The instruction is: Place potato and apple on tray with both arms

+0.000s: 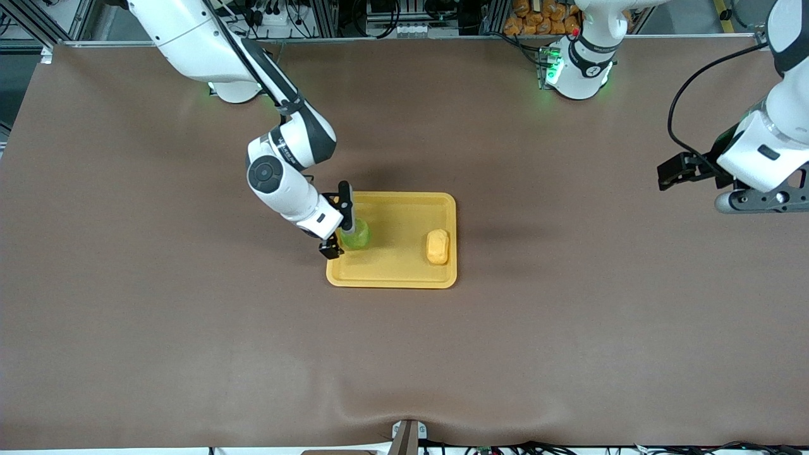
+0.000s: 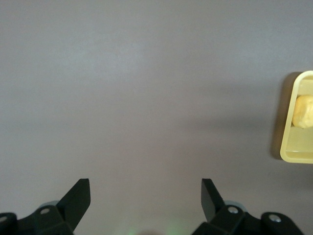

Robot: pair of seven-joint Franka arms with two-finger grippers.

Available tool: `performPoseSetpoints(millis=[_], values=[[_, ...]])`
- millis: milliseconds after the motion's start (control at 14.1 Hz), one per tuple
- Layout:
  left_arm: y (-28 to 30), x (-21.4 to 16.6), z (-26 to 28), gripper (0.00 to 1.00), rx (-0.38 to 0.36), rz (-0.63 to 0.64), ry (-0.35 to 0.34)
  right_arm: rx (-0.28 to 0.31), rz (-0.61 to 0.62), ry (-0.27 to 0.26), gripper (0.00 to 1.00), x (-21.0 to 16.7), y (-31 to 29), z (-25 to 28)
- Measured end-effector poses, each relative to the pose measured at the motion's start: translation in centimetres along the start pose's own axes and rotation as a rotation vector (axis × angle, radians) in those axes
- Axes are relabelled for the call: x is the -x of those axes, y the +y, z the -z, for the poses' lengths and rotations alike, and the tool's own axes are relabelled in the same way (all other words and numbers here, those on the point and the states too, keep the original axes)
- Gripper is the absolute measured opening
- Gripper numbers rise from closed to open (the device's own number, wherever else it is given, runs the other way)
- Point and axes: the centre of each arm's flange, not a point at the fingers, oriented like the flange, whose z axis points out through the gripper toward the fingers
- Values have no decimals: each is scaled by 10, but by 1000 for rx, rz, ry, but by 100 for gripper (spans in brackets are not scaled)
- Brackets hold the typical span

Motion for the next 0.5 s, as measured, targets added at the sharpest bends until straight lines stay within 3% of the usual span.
performPoseSetpoints(millis=[498], values=[[-10,27,25,100,30,-7,-14,-55,-456,-38,100,59,20,68]])
